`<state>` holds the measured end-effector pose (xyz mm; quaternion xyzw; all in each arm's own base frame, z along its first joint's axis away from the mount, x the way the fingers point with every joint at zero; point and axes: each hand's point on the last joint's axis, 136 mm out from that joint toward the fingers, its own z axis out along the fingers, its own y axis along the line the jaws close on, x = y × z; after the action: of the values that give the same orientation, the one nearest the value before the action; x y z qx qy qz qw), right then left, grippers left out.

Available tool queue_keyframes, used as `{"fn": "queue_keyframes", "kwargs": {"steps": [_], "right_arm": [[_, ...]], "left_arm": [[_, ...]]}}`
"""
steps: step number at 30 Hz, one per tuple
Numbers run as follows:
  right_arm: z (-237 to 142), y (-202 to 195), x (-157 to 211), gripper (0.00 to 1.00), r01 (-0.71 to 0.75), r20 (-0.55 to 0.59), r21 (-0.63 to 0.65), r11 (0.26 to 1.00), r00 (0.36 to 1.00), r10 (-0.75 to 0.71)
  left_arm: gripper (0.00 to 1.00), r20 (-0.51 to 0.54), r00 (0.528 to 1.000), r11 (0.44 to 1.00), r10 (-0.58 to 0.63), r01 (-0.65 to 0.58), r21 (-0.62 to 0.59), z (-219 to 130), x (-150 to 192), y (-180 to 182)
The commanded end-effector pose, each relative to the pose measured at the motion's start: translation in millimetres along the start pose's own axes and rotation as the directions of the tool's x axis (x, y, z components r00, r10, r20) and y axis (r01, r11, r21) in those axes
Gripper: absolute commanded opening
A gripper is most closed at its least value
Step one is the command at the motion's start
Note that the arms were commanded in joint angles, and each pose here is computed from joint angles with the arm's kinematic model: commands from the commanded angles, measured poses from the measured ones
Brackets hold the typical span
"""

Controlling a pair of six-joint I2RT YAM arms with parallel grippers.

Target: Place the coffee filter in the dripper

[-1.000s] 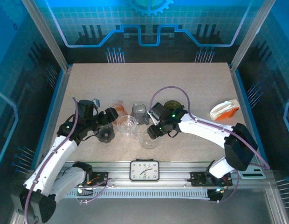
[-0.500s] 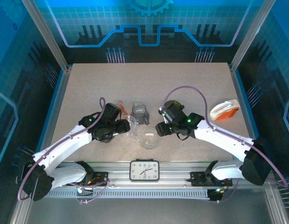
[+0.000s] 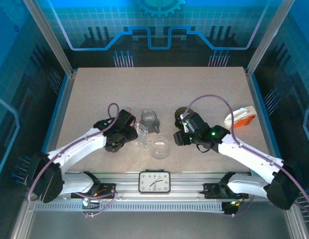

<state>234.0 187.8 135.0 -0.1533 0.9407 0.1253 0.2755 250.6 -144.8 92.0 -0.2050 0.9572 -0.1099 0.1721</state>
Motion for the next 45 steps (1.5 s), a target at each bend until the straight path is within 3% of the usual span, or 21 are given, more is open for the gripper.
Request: {"fn": "queue_keyframes", "kwargs": {"steps": [1,10,19,26,33,40,45], "right_arm": [[-4.8,-5.2,-0.6,0.61,-0.015,0.023,-0.009,1.0,1.0,0.015],[-5.6,-10.7,2.5,0.61,-0.037,0.033,-0.022,0.999,0.999,0.038],[-5.7,-13.8,4.3,0.61,-0.053,0.037,-0.023,0.998,0.998,0.053],[-1.3,-11.3,6.7,0.62,-0.065,0.016,-0.038,0.997,0.998,0.066],[19.9,-19.0,28.6,0.6,-0.108,-0.103,-0.028,0.994,0.989,0.104],[48.1,6.7,58.1,0.52,-0.127,-0.214,-0.15,0.981,0.972,0.093],[60.2,26.6,66.2,0.44,-0.1,-0.235,-0.191,0.977,0.971,0.053]], "left_arm": [[0.46,0.01,1.0,0.999,-0.01,0.011,-0.049,8.2,-3.0,2.7],[0.29,0.007,1.0,0.997,-0.007,0.008,-0.071,12.3,-4.5,3.3],[0.01,0.034,0.999,0.999,-0.006,0.007,-0.051,3.1,-9.1,1.0],[0.0,0.073,0.997,0.999,0.011,-0.009,-0.031,-12.3,-18.4,-3.9],[0.0,0.136,0.99,0.997,0.019,-0.029,0.067,-54.8,-30.5,-16.9],[0.0,0.16,0.986,0.976,0.055,-0.086,0.198,-97.7,-32.2,-34.1],[0.0,0.145,0.987,0.957,0.075,-0.112,0.267,-111.7,-28.0,-45.1]]}}
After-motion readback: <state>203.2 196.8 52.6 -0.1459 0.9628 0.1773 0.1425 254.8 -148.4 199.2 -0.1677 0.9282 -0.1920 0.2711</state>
